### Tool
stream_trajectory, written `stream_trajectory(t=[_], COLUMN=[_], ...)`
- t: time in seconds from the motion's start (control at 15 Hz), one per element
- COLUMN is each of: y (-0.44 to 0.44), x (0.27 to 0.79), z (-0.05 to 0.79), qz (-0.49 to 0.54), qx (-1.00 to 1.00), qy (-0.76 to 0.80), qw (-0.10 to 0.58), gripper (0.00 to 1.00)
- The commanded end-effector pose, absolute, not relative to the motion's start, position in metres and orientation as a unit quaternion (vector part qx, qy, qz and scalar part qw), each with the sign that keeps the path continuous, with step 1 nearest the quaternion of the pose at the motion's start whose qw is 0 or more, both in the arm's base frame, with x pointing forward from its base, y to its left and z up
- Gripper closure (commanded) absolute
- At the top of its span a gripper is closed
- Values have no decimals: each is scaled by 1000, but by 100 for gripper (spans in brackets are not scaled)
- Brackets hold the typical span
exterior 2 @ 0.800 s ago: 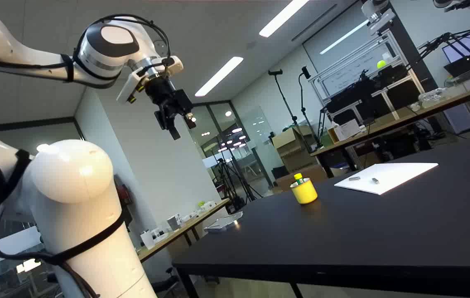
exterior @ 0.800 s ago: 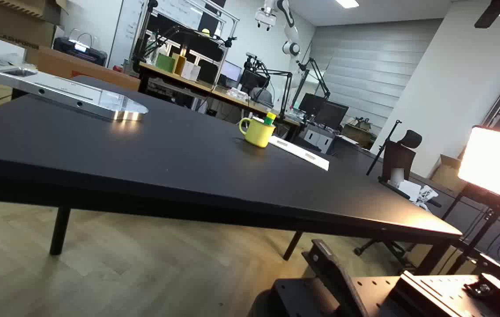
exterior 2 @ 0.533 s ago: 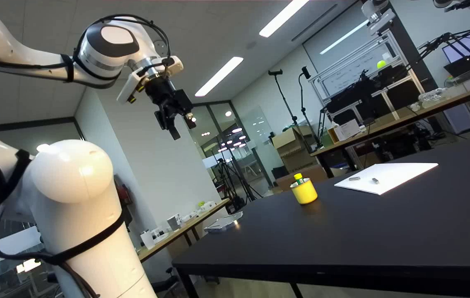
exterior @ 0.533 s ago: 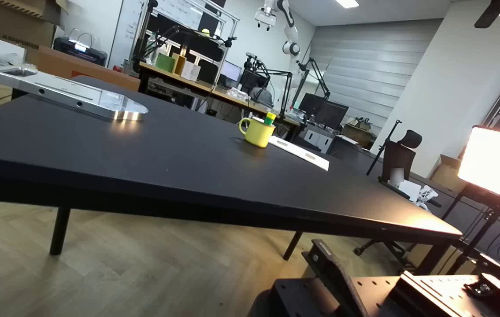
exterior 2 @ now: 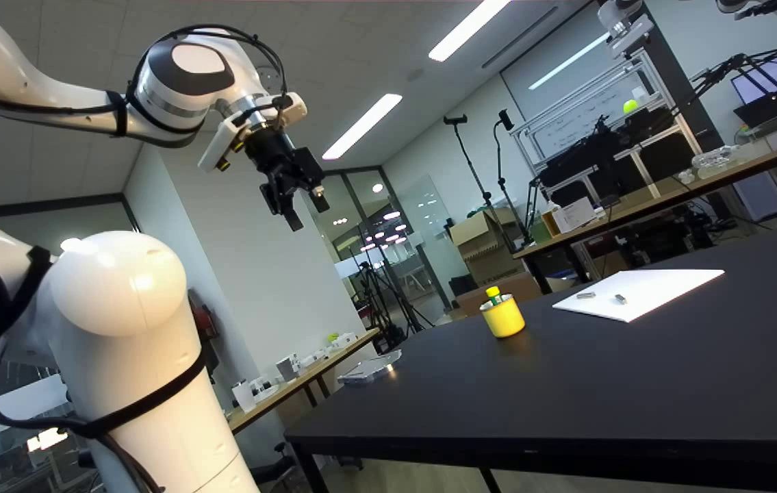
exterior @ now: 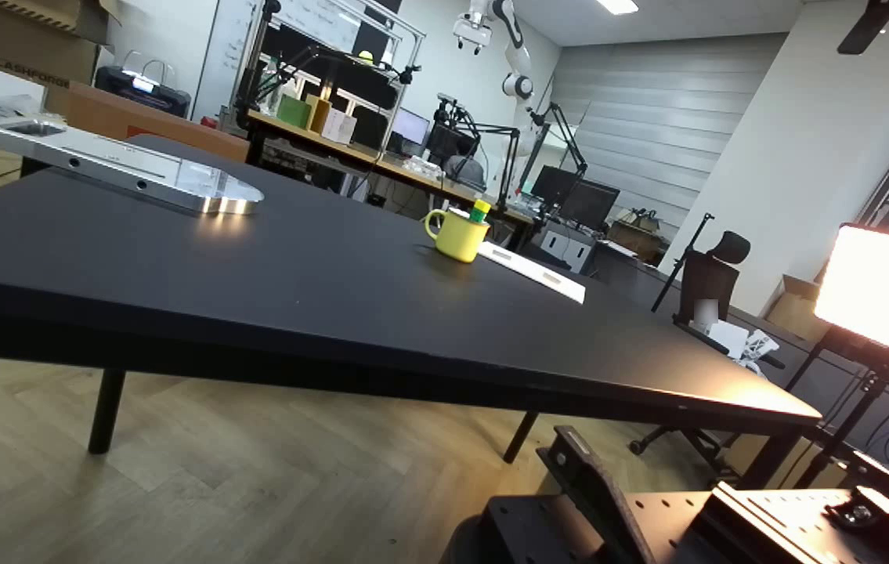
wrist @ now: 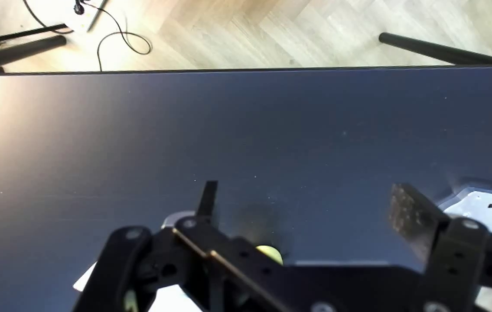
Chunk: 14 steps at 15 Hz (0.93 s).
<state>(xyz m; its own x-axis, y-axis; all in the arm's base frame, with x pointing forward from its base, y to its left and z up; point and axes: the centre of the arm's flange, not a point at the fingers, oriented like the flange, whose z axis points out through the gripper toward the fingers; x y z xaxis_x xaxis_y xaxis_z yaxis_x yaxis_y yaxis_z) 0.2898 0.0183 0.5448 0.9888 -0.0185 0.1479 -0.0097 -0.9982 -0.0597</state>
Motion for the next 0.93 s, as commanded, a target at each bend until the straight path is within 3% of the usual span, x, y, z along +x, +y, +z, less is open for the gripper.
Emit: stream_trajectory(t=[0.0,0.87], y=[-8,-68], x=[341,584], z=[534,466], qz=[-63,-39], qx=[-997,-995], qy=[-1,-91], qw=[39,18], gripper=[0,0])
